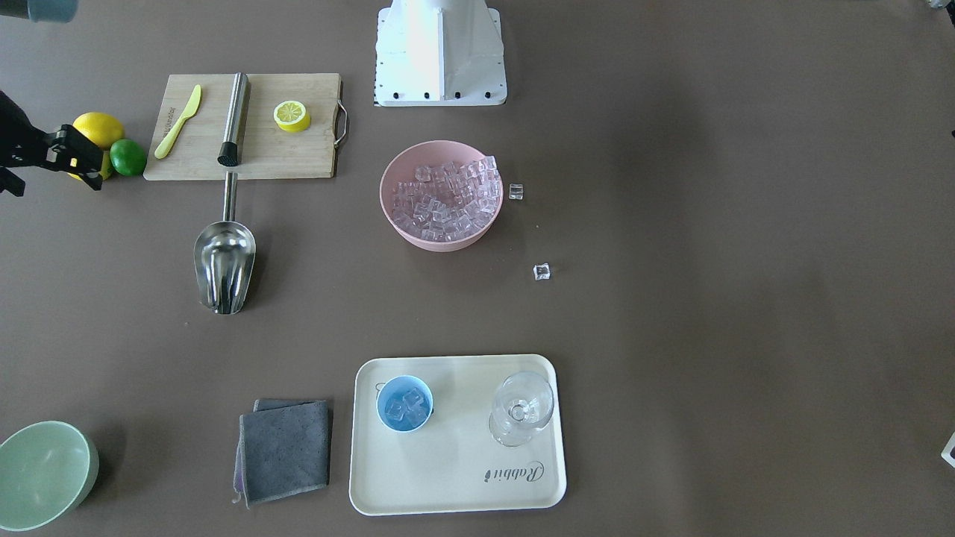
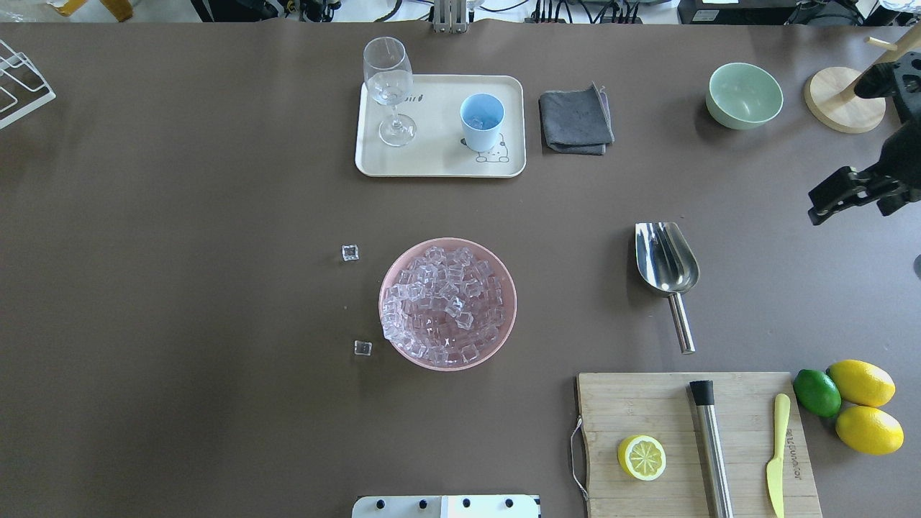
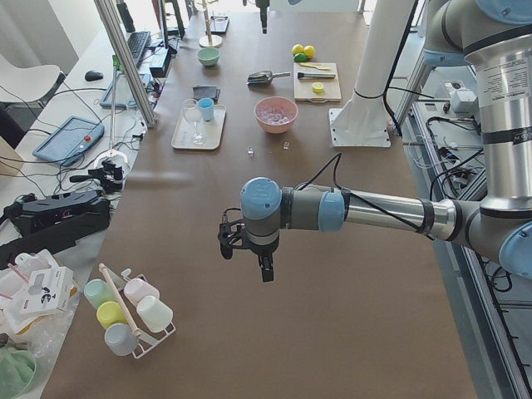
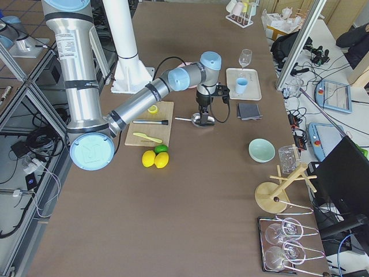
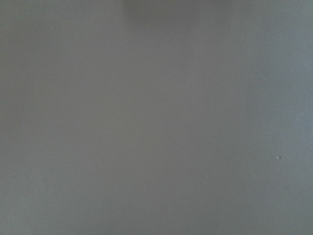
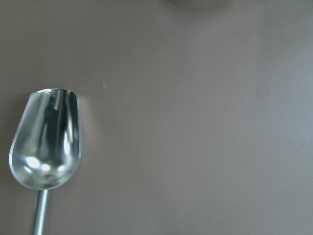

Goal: Put ice in cup with scoop

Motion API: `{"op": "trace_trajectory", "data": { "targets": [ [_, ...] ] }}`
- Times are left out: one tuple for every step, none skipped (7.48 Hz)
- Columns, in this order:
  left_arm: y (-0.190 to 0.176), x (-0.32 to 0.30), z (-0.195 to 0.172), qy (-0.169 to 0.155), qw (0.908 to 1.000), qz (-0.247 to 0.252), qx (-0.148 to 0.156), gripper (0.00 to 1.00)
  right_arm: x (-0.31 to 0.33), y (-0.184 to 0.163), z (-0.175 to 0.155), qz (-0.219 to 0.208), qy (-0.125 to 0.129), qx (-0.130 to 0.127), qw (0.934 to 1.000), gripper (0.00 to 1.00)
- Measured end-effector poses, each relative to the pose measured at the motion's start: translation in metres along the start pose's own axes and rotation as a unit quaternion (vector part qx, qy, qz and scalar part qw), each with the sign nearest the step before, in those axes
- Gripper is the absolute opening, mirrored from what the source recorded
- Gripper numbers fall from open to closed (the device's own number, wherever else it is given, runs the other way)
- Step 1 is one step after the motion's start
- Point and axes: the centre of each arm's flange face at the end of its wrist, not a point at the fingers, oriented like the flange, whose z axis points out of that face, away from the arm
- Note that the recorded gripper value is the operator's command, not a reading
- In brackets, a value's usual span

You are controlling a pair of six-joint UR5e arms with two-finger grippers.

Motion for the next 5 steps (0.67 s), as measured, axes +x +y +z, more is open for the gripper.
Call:
{"op": "trace_trajectory", "data": {
  "targets": [
    [0.0,0.0,0.0,0.0,1.0,0.0,0.0,0.98,0.049,0.004,0.002,-0.017,0.013,-0.005,0.9998,1.0],
    [0.001,0.001,-0.001,0.0,1.0,0.001,0.0,0.98,0.099,0.009,0.01,-0.017,0.023,-0.016,0.9995,1.0],
    [0.001,0.001,-0.001,0.001,1.0,0.001,0.0,0.98,0.142,0.014,0.013,-0.019,0.029,-0.021,0.9992,1.0],
    [0.001,0.001,0.0,0.001,1.0,0.001,0.0,0.98,0.183,0.021,0.014,-0.03,0.031,-0.027,0.9987,1.0],
    [0.001,0.001,0.0,0.001,1.0,0.001,0.0,0.98,0.219,0.028,0.017,-0.035,0.032,-0.031,0.9984,1.0]
  ]
}}
